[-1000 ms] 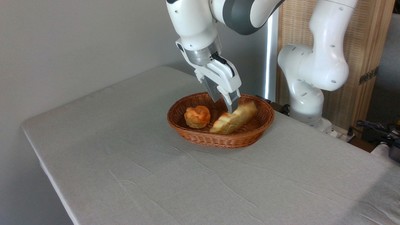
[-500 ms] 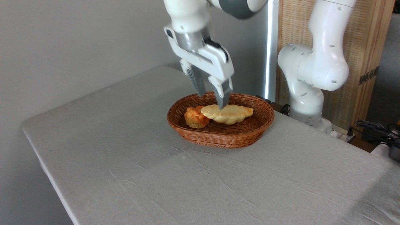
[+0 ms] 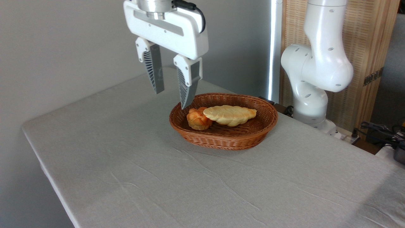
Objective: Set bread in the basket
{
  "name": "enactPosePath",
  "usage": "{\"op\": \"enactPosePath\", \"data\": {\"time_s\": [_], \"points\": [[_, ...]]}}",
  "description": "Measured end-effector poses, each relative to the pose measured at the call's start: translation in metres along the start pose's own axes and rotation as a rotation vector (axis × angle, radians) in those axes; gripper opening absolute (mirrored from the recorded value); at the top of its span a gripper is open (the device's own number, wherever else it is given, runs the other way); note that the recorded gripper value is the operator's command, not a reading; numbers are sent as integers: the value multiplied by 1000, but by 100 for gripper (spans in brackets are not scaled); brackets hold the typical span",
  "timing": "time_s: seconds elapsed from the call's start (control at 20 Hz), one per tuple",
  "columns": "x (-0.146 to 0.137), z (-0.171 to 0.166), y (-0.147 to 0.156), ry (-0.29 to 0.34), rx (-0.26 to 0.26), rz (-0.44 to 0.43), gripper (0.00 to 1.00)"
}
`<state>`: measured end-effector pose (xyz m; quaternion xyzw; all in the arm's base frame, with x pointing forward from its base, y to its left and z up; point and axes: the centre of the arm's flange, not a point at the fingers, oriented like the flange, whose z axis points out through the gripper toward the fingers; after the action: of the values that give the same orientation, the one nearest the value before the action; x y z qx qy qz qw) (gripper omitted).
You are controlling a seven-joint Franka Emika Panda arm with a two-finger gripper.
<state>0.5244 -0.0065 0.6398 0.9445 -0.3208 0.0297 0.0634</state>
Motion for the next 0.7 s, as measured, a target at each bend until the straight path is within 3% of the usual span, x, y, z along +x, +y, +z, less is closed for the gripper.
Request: {"op": "enactPosePath", "data": {"time_s": [0.45, 0.7], "points": [[31, 7, 2, 29, 45, 48, 100], [56, 27, 28, -65, 123, 129, 100]]}}
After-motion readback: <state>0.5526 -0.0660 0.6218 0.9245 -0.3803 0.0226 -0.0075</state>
